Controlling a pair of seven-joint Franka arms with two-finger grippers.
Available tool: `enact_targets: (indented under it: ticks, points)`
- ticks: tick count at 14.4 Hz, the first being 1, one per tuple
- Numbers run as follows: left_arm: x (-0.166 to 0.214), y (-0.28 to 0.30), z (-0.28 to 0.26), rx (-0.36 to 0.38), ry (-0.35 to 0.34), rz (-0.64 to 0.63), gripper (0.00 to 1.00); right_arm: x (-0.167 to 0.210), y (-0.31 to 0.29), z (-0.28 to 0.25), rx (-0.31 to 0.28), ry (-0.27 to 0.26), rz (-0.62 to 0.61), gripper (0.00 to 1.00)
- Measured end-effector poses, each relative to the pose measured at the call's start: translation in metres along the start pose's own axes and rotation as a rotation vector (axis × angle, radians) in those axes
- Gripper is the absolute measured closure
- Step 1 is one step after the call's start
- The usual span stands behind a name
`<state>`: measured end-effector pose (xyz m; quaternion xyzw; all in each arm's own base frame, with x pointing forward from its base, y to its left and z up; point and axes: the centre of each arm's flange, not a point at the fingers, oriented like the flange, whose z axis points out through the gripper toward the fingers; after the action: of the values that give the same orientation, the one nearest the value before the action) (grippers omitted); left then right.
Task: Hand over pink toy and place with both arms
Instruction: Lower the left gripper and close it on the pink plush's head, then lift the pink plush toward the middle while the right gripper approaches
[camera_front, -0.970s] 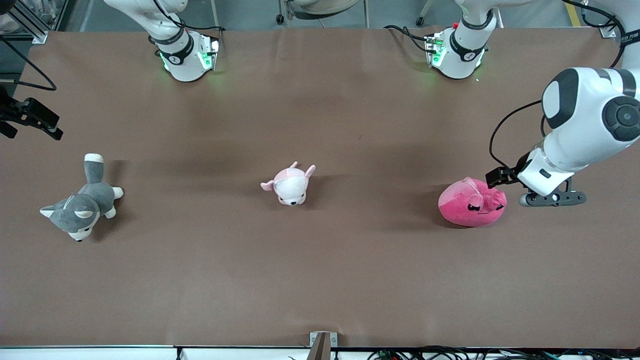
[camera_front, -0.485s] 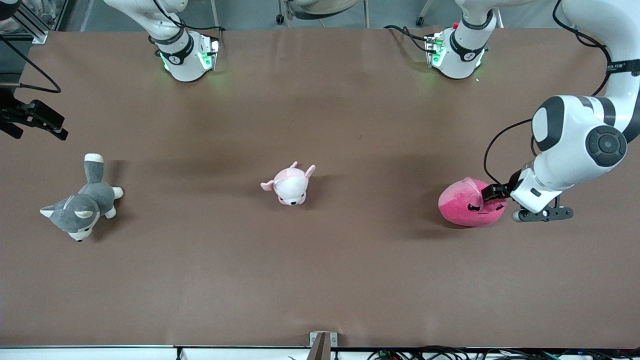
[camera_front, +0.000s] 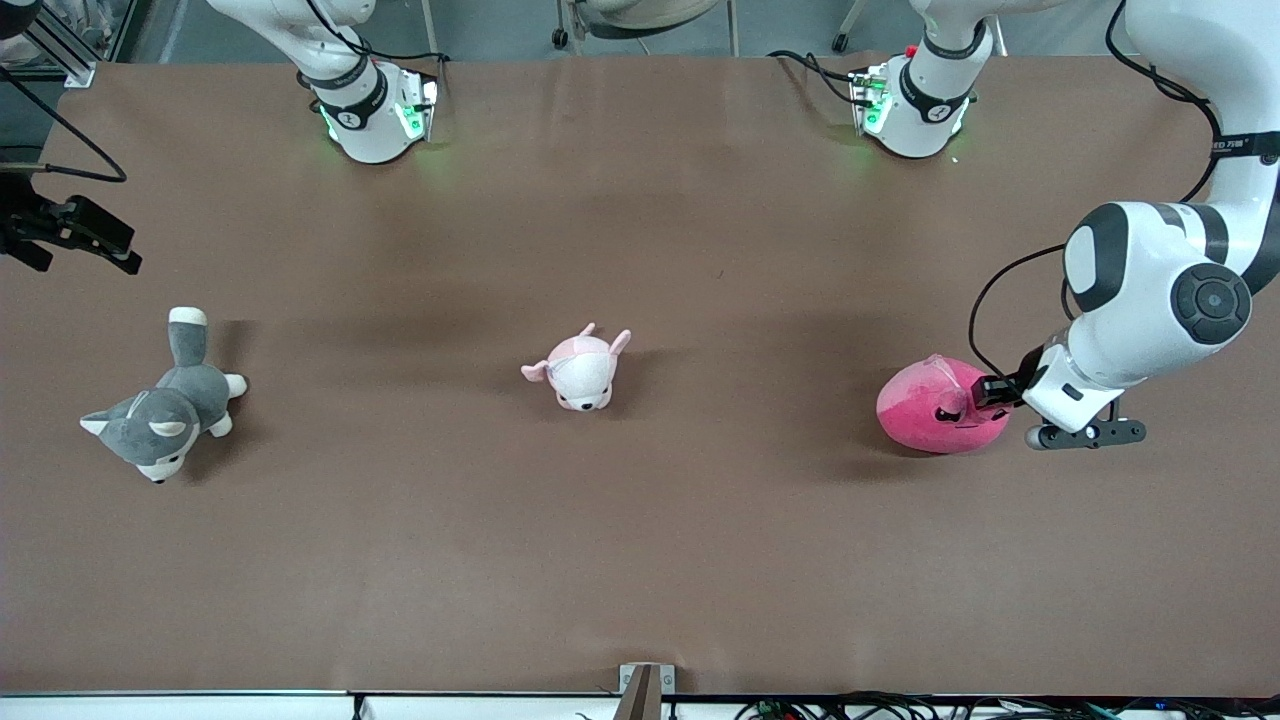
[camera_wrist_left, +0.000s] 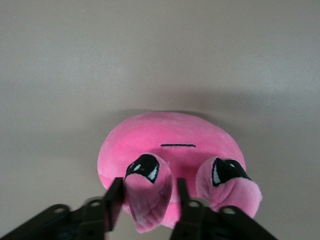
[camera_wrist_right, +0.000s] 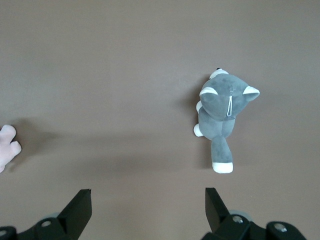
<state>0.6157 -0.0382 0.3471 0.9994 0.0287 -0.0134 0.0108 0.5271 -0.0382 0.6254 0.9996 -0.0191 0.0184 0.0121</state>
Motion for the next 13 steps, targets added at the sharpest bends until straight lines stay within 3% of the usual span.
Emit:
enact_targets:
  ticks: [3,8,10,13]
  points:
    - [0.0,0.001,0.0,-0.001,0.0,0.002,0.88,-0.001,-0.005,-0.004,0.0,0.0,-0.01,0.0]
    - [0.004,0.022,-0.041,-0.046,0.009,0.004,0.9,-0.001,-0.029,-0.005,0.015,0.0,-0.05,0.0]
    - [-0.001,0.051,-0.078,-0.081,-0.017,0.01,0.9,-0.001,-0.036,-0.005,0.064,-0.002,-0.051,0.0]
    - [-0.006,0.1,-0.134,-0.127,0.011,0.029,0.9,-0.001,-0.045,-0.005,0.115,-0.003,-0.055,0.07]
